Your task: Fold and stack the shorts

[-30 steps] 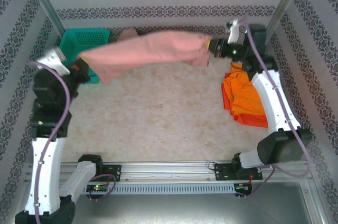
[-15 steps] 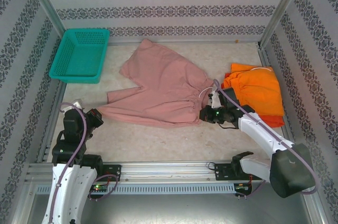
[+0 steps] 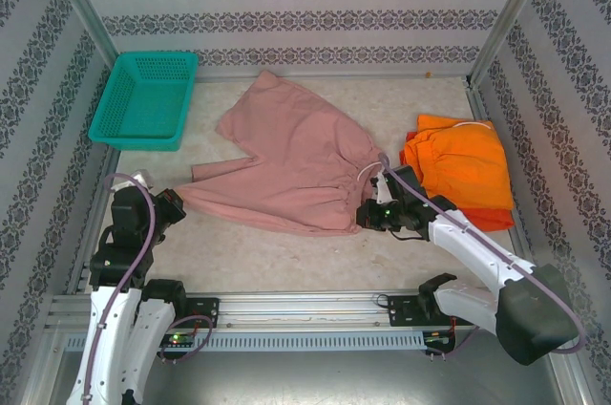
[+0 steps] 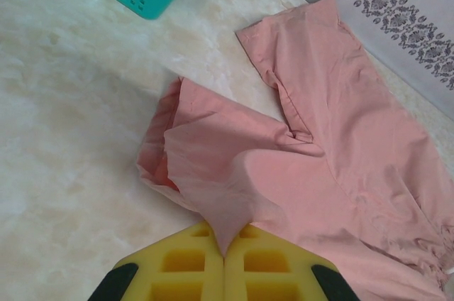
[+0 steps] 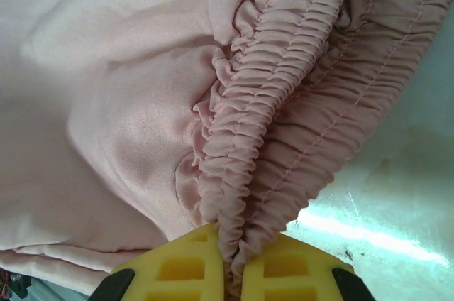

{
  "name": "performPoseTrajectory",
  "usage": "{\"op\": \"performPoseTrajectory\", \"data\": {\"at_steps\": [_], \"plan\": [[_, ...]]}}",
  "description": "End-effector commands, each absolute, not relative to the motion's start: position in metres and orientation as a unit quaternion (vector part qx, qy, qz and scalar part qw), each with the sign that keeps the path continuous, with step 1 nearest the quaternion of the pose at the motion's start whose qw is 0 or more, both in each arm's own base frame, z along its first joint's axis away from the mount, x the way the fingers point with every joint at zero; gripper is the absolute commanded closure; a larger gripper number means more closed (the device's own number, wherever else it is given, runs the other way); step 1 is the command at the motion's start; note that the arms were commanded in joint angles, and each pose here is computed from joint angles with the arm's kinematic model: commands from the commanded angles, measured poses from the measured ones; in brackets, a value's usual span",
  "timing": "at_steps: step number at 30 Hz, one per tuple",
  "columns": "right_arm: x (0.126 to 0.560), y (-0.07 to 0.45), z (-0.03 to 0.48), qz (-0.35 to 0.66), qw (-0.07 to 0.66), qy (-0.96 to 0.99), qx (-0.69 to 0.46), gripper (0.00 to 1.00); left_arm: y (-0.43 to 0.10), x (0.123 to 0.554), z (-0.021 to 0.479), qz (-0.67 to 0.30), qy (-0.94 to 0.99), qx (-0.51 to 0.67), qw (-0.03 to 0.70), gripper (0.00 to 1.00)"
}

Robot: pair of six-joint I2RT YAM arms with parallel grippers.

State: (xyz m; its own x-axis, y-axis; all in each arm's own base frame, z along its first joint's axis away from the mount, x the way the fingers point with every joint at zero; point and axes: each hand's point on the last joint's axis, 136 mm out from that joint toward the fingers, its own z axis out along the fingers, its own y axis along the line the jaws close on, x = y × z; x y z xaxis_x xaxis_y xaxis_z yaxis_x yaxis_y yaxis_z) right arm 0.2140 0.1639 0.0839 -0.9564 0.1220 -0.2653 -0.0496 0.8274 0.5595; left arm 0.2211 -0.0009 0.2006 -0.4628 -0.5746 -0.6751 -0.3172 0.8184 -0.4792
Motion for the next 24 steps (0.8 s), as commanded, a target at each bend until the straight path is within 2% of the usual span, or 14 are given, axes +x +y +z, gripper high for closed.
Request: {"op": "performPoseTrajectory", "data": {"at_steps": [1,4,8,14,19,20,22,24], "plan": [[0.223,0.16,0.101,0.282,0.18,0.942,0.024,0.92,-0.006,0.229,0.226,-0.151,0.838,-0.23,0.471,1.0],[0.228,0.158,0.112,0.268,0.191,0.944,0.01,0.92,-0.007,0.239,0.245,-0.145,0.837,-0.213,0.483,1.0],[0.212,0.165,0.101,0.28,0.168,0.945,0.003,0.91,-0.006,0.238,0.233,-0.135,0.852,-0.217,0.458,1.0],[0.176,0.167,0.078,0.274,0.124,0.954,-0.018,0.75,-0.007,0.222,0.174,-0.135,0.873,-0.254,0.395,1.0],[0.184,0.162,0.116,0.263,0.174,0.948,-0.048,0.63,-0.011,0.22,0.16,-0.146,0.877,-0.26,0.377,1.0],[0.188,0.16,0.126,0.259,0.191,0.945,-0.052,0.6,-0.01,0.221,0.164,-0.144,0.875,-0.26,0.381,1.0],[0.198,0.16,0.145,0.255,0.223,0.939,-0.06,0.44,-0.009,0.222,0.169,-0.142,0.873,-0.258,0.388,1.0],[0.212,0.161,0.162,0.246,0.256,0.932,-0.078,0.32,-0.008,0.223,0.172,-0.141,0.872,-0.256,0.392,1.0]]}}
